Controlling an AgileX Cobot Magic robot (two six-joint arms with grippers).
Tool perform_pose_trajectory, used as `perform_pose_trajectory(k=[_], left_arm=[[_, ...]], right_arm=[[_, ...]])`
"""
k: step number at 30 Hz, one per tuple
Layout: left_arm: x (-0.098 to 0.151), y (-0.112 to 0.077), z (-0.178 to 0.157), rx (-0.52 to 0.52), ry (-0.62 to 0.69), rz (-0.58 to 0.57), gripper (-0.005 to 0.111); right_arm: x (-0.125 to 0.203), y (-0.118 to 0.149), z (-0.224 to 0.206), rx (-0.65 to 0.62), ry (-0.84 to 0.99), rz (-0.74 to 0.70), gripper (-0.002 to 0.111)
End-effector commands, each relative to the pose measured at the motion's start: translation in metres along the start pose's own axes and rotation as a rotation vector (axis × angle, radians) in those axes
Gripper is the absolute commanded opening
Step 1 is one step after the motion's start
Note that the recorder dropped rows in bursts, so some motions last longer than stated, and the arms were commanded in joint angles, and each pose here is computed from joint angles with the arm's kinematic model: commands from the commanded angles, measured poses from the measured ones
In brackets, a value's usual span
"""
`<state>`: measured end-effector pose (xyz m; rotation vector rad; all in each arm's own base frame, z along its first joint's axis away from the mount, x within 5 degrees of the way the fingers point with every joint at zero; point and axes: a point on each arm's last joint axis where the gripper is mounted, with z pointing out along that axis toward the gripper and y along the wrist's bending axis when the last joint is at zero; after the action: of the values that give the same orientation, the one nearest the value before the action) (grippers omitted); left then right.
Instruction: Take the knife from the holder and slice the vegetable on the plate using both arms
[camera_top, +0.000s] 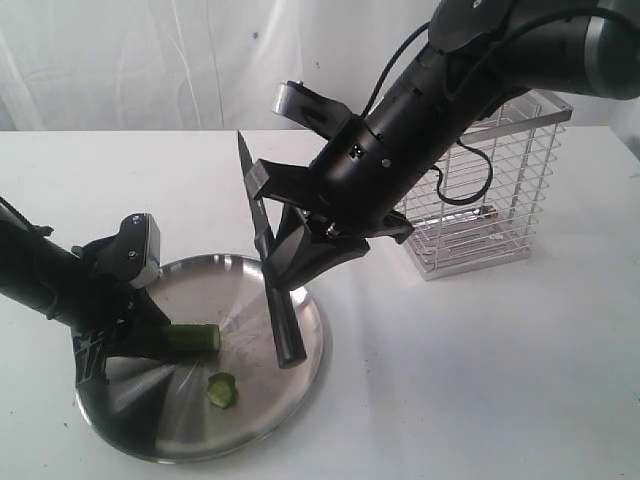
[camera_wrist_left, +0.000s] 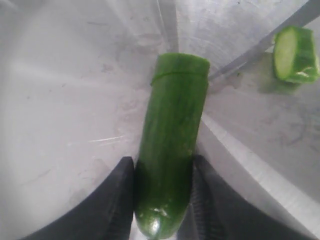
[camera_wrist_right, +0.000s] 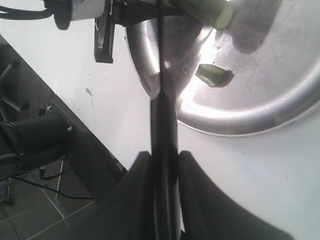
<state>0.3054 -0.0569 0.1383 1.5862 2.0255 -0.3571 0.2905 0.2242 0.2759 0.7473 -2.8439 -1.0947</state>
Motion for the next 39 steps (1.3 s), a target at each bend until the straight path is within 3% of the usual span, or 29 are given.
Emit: perform_pose_trajectory(k=[1, 4, 13, 21, 29, 34, 36, 39], left_arm=[[0.001, -0.001, 0.001, 0.002, -0.003, -0.011, 0.0], [0.001, -0.001, 0.001, 0.008, -0.008, -0.013, 0.008], [-0.002, -0.003, 0.0, 0.024, -0.022, -0.01, 0.054], [-0.012, 0.0, -0.014, -0.031, -0.049, 0.007, 0.064], [-0.034, 0.002, -0.047, -0.121, -0.111, -0.075, 0.064], [-0.041, 0.006, -0.064, -0.23, -0.123, -0.22, 0.057], [-0.039, 0.01, -0.068, -0.285, -0.134, -0.387, 0.041], [-0.038, 0.012, -0.069, -0.305, -0.16, -0.639, 0.004]], right_arm=[[0.001, 0.0, -0.005, -0.013, -0.012, -0.005, 0.0], [0.001, 0.0, -0.005, -0.013, -0.012, -0.005, 0.0], [0.001, 0.0, -0.005, -0.013, -0.012, -0.005, 0.0], [0.001, 0.0, -0.005, -0.013, -0.012, 0.003, 0.0], [0.003, 0.011, 0.004, -0.017, 0.01, 0.056, 0.0], [0.002, 0.036, 0.035, -0.012, -0.02, 0.114, 0.0], [0.002, 0.046, 0.053, -0.009, -0.034, 0.158, 0.0], [0.004, 0.054, 0.078, -0.002, -0.018, 0.235, 0.0]])
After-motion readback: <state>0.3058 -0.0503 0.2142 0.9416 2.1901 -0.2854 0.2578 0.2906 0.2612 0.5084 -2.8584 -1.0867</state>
